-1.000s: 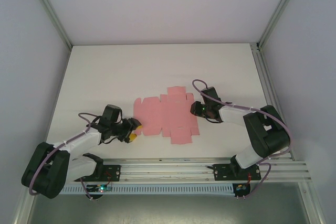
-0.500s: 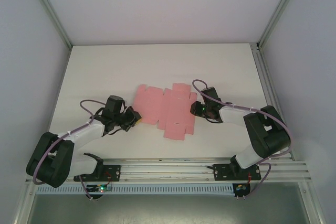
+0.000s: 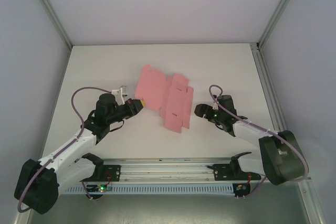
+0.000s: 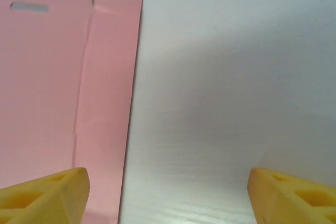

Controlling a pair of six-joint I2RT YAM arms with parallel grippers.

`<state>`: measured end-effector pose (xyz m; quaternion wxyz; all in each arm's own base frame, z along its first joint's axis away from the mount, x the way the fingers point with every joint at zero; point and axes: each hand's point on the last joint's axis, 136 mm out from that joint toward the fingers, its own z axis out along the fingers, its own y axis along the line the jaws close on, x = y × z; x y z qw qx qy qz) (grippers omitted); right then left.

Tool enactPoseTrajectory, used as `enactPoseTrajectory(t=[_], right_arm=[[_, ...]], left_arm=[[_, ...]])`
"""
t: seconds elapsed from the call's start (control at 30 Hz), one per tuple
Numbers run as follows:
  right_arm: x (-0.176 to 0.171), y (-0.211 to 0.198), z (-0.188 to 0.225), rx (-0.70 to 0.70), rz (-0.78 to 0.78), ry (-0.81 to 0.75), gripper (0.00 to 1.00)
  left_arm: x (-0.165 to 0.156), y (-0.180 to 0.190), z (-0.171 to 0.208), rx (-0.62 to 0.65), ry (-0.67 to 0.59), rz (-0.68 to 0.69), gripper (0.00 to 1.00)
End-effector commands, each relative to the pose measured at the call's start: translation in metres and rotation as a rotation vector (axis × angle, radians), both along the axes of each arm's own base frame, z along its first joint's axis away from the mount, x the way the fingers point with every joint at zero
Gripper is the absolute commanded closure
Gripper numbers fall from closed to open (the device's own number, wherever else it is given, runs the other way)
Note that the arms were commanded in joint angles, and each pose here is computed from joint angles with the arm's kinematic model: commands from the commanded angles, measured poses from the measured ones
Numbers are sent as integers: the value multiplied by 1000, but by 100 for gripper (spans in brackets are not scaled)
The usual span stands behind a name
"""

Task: Assemble paper box

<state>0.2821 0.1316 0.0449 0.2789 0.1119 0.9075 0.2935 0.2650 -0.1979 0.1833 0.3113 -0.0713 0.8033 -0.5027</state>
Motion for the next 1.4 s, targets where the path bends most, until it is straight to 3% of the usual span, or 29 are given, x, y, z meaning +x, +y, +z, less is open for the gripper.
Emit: enactPoseTrajectory(t=[0.0,0.17,0.4,0.73,0.83,0.97,1.1,1.2,1.37], right_arm=[[-2,29,33,173,120,-99,19],[2,49,78,382,183,-232,14],[3,58,83,452,229,-205,2],[29,77,145,646,318,-325,2],[35,79,168,769,304,-302,2],[23,78,215,926,333,-414,3],[10,84,248,935,400,-503,8],[7,81,265,926,391,-538,17],[12,73,248,697,314,-509,25]], left_arm=[[-3,-12,48,-152,-184,-57,100],[-14,-19,87,-255,-314,-130,100],[-35,-33,157,-323,-533,-274,100],[-68,-67,232,-317,-764,-552,100],[-72,-71,246,-273,-829,-571,100],[-74,-77,255,-253,-877,-571,100],[-67,-76,253,-240,-885,-521,100],[-62,-73,247,-214,-878,-468,100],[-55,-59,232,-141,-868,-347,100]])
